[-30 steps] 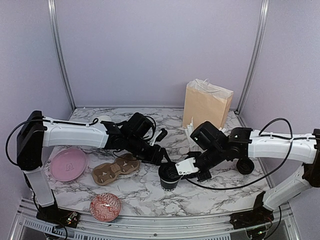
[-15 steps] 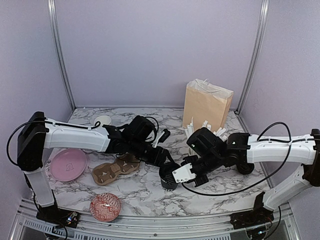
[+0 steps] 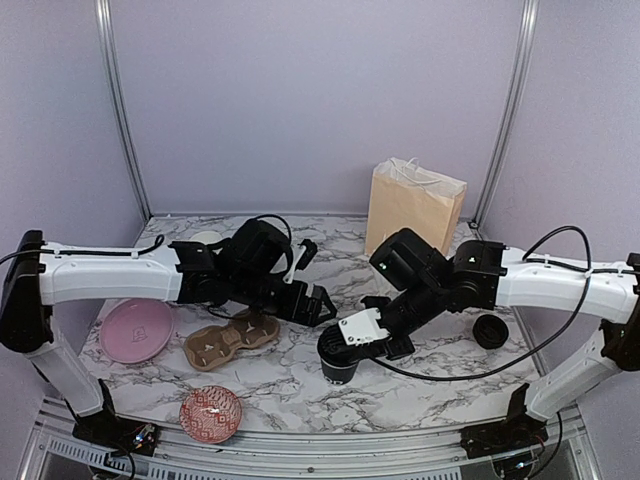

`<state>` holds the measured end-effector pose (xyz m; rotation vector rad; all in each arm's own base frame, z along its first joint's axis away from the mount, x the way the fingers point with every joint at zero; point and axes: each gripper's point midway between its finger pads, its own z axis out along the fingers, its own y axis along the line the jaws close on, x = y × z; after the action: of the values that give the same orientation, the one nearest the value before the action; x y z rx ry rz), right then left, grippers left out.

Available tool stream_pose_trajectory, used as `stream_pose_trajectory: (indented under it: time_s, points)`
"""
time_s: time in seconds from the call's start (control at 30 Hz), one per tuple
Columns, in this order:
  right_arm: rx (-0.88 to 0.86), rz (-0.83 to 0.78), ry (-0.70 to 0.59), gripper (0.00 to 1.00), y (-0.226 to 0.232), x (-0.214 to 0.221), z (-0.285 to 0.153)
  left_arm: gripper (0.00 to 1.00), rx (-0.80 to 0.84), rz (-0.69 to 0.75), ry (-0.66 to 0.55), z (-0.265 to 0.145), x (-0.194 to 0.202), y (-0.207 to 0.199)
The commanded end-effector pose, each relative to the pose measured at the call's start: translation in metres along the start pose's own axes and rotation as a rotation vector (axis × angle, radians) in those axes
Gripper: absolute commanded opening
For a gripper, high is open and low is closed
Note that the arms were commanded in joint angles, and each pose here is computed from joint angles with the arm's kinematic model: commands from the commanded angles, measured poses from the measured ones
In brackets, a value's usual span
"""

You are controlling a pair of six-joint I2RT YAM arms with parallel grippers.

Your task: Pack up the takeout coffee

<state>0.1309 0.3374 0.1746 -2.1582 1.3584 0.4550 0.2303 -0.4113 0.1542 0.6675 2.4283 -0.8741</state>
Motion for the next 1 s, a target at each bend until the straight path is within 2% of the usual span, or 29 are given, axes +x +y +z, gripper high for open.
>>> stream_pose_trajectory:
  time_s: [0.0,0.13,0.2,0.27,0.53,0.97]
  points:
    - [0.025,0.026,0.054,0.37,-0.008,0.014,-0.001,0.95,-0.068,-0.095,-0.034,-0.029,0.013,0.012]
    - [0.044,0.042,0.053,0.51,-0.022,0.020,-0.002,0.89,-0.039,-0.201,0.005,-0.029,0.039,0.009]
    - [0.028,0.057,0.039,0.62,-0.026,0.019,0.000,0.88,0.016,-0.225,0.028,-0.025,0.048,-0.002]
    - [-0.002,0.067,0.046,0.66,-0.027,0.021,0.004,0.87,0.063,-0.253,0.043,-0.020,0.054,-0.010]
    - [-0.051,0.105,0.072,0.69,-0.033,0.027,0.015,0.84,0.162,-0.273,0.046,-0.009,0.061,-0.023]
    - [-0.079,0.147,0.094,0.66,-0.031,0.040,0.029,0.80,0.172,-0.252,0.094,0.009,0.077,-0.019]
